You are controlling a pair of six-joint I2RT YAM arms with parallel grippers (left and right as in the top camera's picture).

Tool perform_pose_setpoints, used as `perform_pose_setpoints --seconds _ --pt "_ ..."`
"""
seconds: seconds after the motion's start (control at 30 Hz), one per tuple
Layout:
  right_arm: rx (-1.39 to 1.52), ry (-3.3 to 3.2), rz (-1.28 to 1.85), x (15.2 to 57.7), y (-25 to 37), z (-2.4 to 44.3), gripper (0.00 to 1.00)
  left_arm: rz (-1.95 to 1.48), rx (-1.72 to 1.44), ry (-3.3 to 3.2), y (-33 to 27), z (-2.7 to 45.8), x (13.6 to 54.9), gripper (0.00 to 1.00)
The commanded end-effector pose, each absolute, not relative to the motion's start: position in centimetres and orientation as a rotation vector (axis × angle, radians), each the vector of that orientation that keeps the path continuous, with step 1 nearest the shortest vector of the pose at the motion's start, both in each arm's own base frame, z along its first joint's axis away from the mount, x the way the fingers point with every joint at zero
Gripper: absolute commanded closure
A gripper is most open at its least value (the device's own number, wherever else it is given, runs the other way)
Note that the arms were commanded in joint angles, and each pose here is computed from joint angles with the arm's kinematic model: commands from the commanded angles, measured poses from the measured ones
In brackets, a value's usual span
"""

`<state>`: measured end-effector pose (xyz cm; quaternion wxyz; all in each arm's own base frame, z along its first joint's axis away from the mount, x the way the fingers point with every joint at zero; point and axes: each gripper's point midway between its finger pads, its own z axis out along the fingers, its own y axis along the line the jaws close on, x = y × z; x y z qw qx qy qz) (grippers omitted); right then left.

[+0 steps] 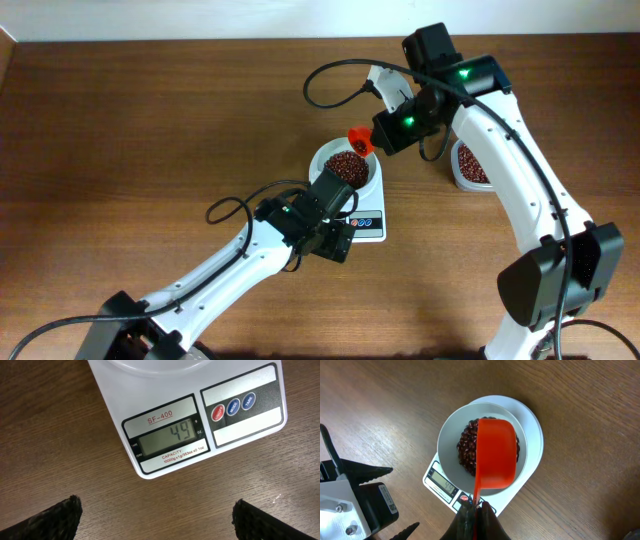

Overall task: Scoop item into bowl and weigh 50g on scale
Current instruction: 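Tip the scoop to trickle beans into the bowl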

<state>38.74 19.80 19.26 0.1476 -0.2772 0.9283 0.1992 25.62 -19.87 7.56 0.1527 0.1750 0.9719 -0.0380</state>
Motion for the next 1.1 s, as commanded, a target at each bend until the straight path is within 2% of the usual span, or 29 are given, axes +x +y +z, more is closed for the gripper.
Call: perform_pose_setpoints --seconds 0.0,0.13,0.37,0.43,1.07 --pt "-0.807 2.641 0.577 39.0 19.9 20.0 0.96 -0.093 0.516 2.773 -19.7 7.8 25.6 0.01" --pt "-0.878 2.627 0.579 38.5 19.9 19.9 0.96 -0.092 0.516 2.773 -19.7 7.8 25.6 0.01" --pt "-0.792 2.613 0.584 39.6 20.2 20.3 0.96 -0.093 0.516 2.773 -19.7 7.8 25.7 0.01" --pt "-0.87 2.582 0.618 39.1 20.6 20.5 0.96 -0.092 0.517 2.773 -19.7 7.8 25.6 0.01" --pt "-0.847 2.585 0.622 39.3 20.6 20.5 0.96 -0.093 0.516 2.773 -19.7 7.8 25.6 0.01"
